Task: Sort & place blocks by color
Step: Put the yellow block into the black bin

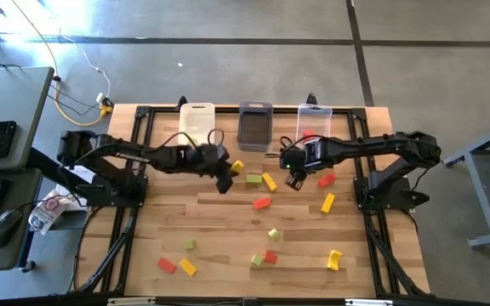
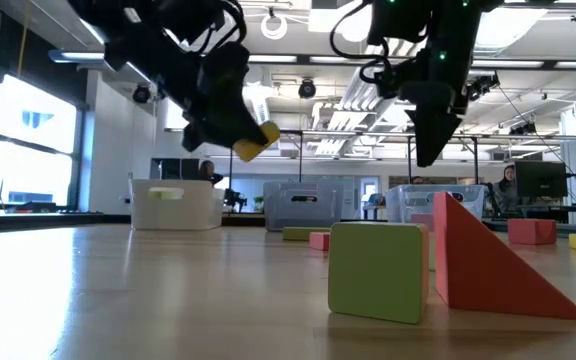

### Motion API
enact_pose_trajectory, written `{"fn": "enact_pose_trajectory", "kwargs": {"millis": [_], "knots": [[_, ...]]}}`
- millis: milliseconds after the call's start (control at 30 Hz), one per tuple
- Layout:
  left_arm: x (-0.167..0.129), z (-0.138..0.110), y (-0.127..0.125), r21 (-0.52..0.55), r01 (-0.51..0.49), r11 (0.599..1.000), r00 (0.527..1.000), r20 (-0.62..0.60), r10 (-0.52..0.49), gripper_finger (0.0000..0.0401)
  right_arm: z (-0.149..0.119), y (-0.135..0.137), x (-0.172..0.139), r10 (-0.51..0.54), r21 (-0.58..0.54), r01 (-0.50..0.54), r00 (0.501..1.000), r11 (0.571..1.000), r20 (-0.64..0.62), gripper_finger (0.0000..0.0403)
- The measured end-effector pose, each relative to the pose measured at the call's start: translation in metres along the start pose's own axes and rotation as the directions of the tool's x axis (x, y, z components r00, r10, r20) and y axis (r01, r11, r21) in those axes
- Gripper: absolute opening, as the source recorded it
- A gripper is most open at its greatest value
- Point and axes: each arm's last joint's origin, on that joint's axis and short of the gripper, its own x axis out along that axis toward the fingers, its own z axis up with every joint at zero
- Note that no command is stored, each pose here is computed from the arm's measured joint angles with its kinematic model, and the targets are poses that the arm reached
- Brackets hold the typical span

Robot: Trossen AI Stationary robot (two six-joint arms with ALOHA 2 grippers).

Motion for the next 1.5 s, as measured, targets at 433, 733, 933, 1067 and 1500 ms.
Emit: {"fn": "enact_pose_trajectory", "kwargs": {"millis": [433, 733, 933, 1067, 1500], "knots": [[-0.004, 0.046, 0.045, 0.166, -0.016, 0.986, 0.975, 0.222, -0.022, 0.0100, -0.005, 0.020, -0.006, 0.046, 0.182, -0.055, 0.998, 0.982, 0.053, 0.0151], [-0.014, 0.079, 0.060, 0.260, -0.118, 0.958, 0.962, 0.269, 0.045, 0.0101, -0.005, 0.032, -0.010, 0.071, 0.196, -0.094, 0.990, 0.976, 0.122, 0.0152], [-0.015, 0.085, 0.079, 0.226, -0.167, 0.960, 0.959, 0.262, 0.105, 0.0103, -0.012, 0.041, -0.013, 0.087, 0.190, -0.110, 0.988, 0.976, 0.125, 0.0151], [-0.006, 0.082, 0.094, 0.203, -0.185, 0.962, 0.963, 0.232, 0.136, 0.0103, -0.017, 0.049, -0.016, 0.101, 0.210, -0.126, 0.987, 0.970, 0.127, 0.0151], [0.040, 0.069, 0.118, 0.178, -0.158, 0.971, 0.981, 0.139, 0.134, 0.0105, -0.027, 0.062, -0.022, 0.102, 0.223, -0.135, 0.983, 0.965, 0.154, 0.0152]]}}
